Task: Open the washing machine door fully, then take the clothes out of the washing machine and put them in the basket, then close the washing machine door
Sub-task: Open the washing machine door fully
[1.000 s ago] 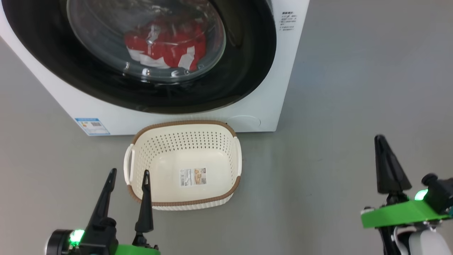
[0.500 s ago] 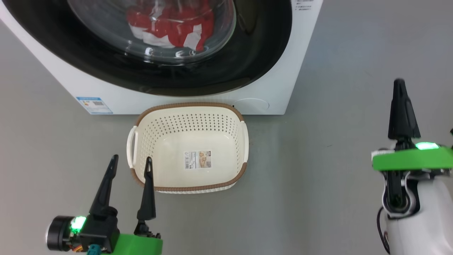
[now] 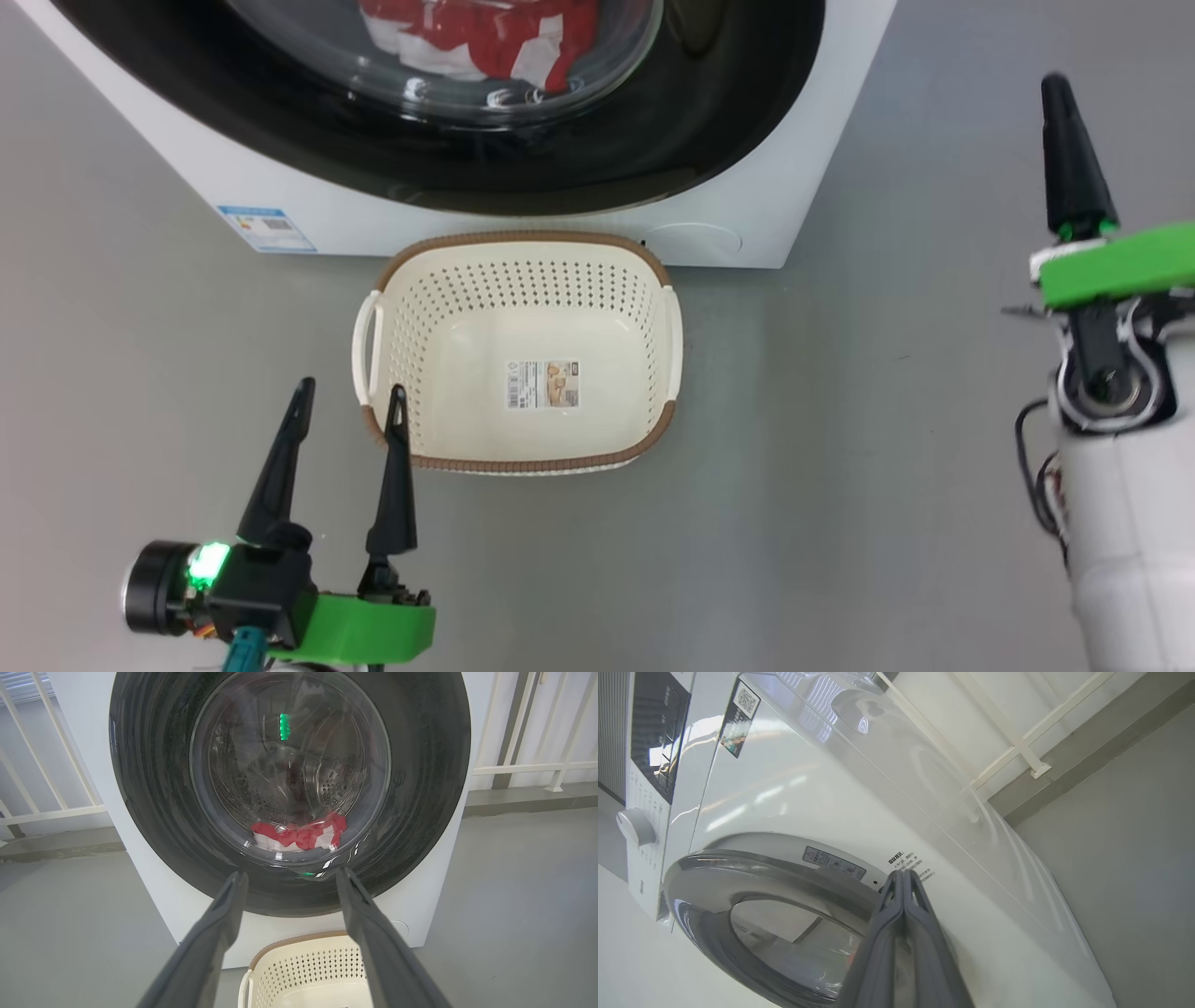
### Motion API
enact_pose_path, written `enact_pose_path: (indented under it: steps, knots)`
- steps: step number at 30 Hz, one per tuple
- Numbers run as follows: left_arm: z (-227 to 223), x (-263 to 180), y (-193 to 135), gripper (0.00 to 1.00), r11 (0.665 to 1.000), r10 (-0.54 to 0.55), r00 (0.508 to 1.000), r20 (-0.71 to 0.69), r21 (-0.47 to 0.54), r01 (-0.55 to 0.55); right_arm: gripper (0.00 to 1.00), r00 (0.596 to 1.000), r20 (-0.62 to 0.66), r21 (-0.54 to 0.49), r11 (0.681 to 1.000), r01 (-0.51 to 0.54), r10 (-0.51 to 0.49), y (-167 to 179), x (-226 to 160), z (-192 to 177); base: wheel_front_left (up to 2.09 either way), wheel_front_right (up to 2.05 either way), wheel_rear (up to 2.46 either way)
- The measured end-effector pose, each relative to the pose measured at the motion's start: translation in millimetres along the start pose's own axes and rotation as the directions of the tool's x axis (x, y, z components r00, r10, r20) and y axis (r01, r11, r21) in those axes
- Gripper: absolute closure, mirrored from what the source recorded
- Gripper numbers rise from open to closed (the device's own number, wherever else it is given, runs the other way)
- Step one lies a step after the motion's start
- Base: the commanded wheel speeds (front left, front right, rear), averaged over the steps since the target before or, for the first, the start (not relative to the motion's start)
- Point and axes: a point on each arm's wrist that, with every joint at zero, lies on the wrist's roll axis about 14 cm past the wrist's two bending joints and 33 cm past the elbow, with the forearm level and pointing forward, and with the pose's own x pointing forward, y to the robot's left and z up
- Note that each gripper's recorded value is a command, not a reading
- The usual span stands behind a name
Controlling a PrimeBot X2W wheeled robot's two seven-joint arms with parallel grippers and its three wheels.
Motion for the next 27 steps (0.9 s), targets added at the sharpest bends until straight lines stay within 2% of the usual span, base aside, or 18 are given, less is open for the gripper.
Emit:
enact_pose_path:
  steps: [5, 10, 22, 27]
  knots:
    - [-2, 2, 3, 0.0, 1.0, 0.009, 1.0, -0.003, -0.001, -0.009, 1.0, 0.997, -0.082, 0.09, 0.996, -0.004, 0.011, 0, 24, -10, 0.0, 0.0, 0.0]
    - [-6, 3, 6, 0.0, 1.0, 0.019, 1.0, -0.015, 0.001, -0.019, 1.0, 0.985, -0.172, 0.131, 0.991, -0.009, 0.032, 4, 44, -28, 0.0, 0.0, 0.0]
    - [-12, 6, 15, 0.0, 0.999, 0.045, 0.999, -0.029, 0.013, -0.045, 1.0, 0.942, -0.33, 0.185, 0.983, -0.005, 0.067, 12, 77, -67, 0.0, 0.0, 0.0]
    - [-17, 6, 17, 0.0, 0.999, 0.047, 0.998, -0.042, 0.015, -0.046, 1.0, 0.934, -0.351, 0.198, 0.98, 0.004, 0.067, 10, 90, -72, 0.0, 0.0, 0.0]
